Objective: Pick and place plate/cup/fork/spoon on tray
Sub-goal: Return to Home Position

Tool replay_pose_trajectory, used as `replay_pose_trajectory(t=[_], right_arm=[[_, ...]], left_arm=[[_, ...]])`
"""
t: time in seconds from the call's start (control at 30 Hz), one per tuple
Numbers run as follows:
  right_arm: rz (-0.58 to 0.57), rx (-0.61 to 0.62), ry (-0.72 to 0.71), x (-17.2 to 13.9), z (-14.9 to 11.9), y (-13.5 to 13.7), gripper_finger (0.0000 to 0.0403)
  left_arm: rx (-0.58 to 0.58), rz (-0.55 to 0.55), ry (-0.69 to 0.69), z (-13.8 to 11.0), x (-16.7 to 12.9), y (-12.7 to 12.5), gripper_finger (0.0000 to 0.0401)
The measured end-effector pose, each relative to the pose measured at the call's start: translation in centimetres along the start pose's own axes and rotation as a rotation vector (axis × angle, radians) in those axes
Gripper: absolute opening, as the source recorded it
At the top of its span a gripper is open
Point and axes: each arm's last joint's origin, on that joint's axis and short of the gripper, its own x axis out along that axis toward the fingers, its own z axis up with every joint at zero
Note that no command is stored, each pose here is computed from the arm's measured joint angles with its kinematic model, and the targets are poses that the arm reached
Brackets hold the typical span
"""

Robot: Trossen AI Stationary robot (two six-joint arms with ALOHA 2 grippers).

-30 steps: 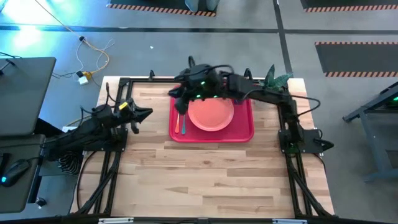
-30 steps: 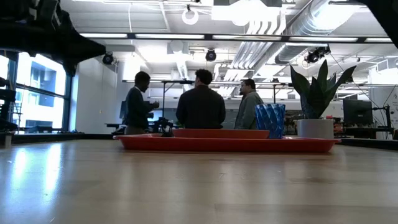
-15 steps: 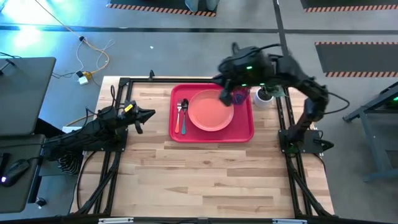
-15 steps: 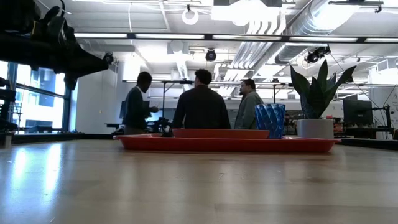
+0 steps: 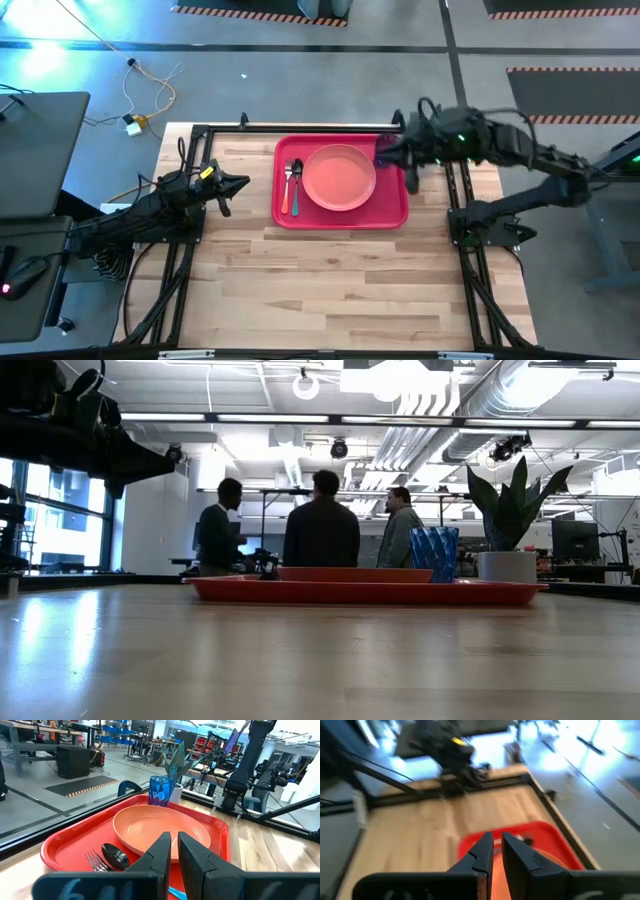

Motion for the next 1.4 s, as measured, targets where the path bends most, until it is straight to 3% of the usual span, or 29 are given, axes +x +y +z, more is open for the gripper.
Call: replay_pose_trajectory(t=[0.27, 0.43, 0.63, 1.1, 1.4], right_arm=[[0.125, 0.073, -0.142, -1.5, -8.7, -0.2, 0.0029], [0.167, 0.120, -0.212, -0.6, -14.7, -0.4, 0.0029], [0.221, 0.193, -0.296, 0.2, -20.1, -0.6, 0.0029], [0.260, 0.259, -0.367, 0.9, -26.6, -0.9, 0.0029], [0.261, 0.270, -0.361, 1.5, -28.9, -1.0, 0.0029]], left_arm=[[0.024, 0.002, 0.000, 0.0, 0.0, 0.0, 0.0025], [0.069, 0.004, -0.001, 0.0, 0.0, 0.0, 0.0025], [0.069, 0.003, -0.001, 0.0, 0.0, 0.0, 0.0025], [0.070, 0.003, -0.001, 0.0, 0.0, 0.0, 0.0025], [0.071, 0.003, -0.001, 0.0, 0.0, 0.0, 0.0025]])
